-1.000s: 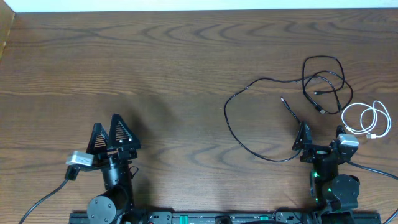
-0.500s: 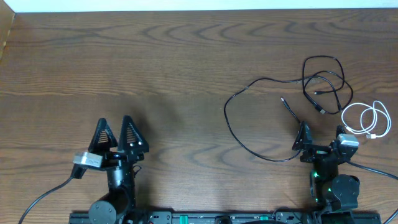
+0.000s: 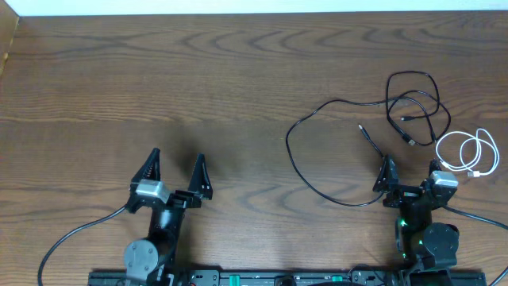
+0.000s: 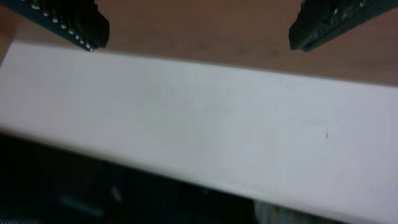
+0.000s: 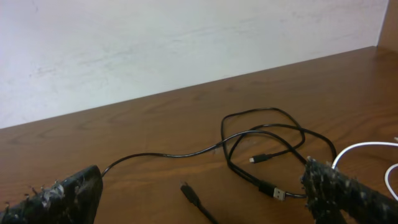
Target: Untangle cables
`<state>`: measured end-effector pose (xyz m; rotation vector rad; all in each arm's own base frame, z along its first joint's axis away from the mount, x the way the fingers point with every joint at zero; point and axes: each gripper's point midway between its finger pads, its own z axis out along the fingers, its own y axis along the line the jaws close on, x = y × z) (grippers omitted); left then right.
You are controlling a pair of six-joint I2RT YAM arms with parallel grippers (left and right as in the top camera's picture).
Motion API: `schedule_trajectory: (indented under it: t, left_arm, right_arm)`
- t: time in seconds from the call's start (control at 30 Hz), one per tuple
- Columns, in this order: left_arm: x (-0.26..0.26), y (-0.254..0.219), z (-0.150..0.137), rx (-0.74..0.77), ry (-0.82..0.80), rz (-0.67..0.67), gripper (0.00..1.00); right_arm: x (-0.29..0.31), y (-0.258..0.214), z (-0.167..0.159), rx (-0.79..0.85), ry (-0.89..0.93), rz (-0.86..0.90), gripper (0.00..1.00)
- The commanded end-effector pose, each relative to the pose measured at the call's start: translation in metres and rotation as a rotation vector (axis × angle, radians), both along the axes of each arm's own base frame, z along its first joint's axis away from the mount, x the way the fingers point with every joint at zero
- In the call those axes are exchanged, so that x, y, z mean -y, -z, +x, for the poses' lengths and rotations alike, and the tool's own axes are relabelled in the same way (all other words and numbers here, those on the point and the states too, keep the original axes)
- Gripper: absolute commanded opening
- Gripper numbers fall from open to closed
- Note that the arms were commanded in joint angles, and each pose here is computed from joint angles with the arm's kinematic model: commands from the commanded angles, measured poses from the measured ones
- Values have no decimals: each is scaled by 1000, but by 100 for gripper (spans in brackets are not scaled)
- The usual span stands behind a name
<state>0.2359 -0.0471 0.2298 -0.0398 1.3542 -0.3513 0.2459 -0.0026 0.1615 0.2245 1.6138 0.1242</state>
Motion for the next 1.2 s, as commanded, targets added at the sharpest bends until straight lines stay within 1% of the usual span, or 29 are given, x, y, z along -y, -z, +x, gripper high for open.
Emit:
schedule_trajectory:
  t: [0.0, 0.13, 0.3, 1.17]
  left_arm:
    - [-3, 22, 4, -75, -19, 80, 98]
    - [-13, 59, 8, -223, -60, 127, 98]
    - [-19, 95, 6, -363, -78, 183, 98]
    - [-19, 94, 6, -358, -82, 188, 98]
  right_arm:
    - [2, 1, 0, -2, 10, 3, 99]
    - [2, 1, 0, -2, 10, 3, 99]
    - [2, 1, 0, -2, 10, 3, 99]
    - [2, 1, 0, -2, 10, 3, 99]
